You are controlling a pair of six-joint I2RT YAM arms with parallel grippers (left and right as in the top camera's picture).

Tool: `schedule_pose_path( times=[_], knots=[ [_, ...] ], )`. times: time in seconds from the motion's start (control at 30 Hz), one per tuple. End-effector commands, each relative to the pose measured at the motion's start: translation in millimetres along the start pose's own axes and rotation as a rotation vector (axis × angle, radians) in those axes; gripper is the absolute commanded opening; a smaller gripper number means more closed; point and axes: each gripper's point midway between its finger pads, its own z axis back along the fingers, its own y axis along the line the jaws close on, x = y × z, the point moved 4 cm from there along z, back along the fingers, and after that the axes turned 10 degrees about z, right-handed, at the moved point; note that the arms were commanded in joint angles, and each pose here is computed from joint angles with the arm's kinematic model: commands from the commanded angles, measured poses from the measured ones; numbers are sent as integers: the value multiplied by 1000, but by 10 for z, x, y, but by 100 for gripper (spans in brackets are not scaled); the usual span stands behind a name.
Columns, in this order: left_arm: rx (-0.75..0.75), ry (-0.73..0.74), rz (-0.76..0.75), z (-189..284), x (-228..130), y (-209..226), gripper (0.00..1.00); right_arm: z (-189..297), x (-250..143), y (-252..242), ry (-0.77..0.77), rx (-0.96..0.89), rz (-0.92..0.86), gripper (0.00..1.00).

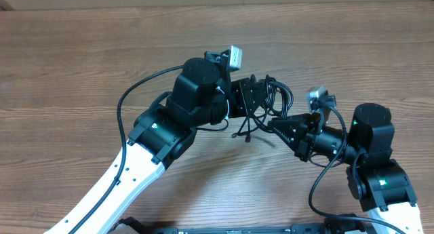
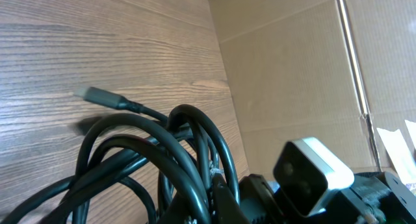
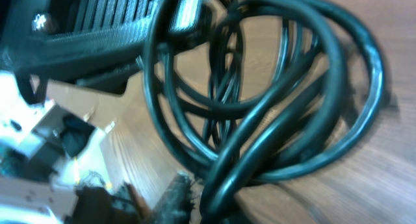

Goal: Untangle cables

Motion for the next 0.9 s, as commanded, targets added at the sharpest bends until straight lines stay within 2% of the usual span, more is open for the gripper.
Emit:
schedule_pose_path(
  times=[0.0, 0.13, 0.53, 0.87],
  knots=[
    [-26, -6, -30, 41, 31, -94, 4, 10, 21, 50, -8, 30, 32, 4],
    [-7, -19, -25, 41, 44, -60, 4, 10, 23, 51, -8, 30, 32, 4],
    [217, -94, 37, 86, 76, 350, 4, 26, 120, 204, -45, 140, 91, 4],
    [237, -86, 43, 92, 52, 388, 4, 31, 126, 235, -47, 163, 90, 4]
  ],
)
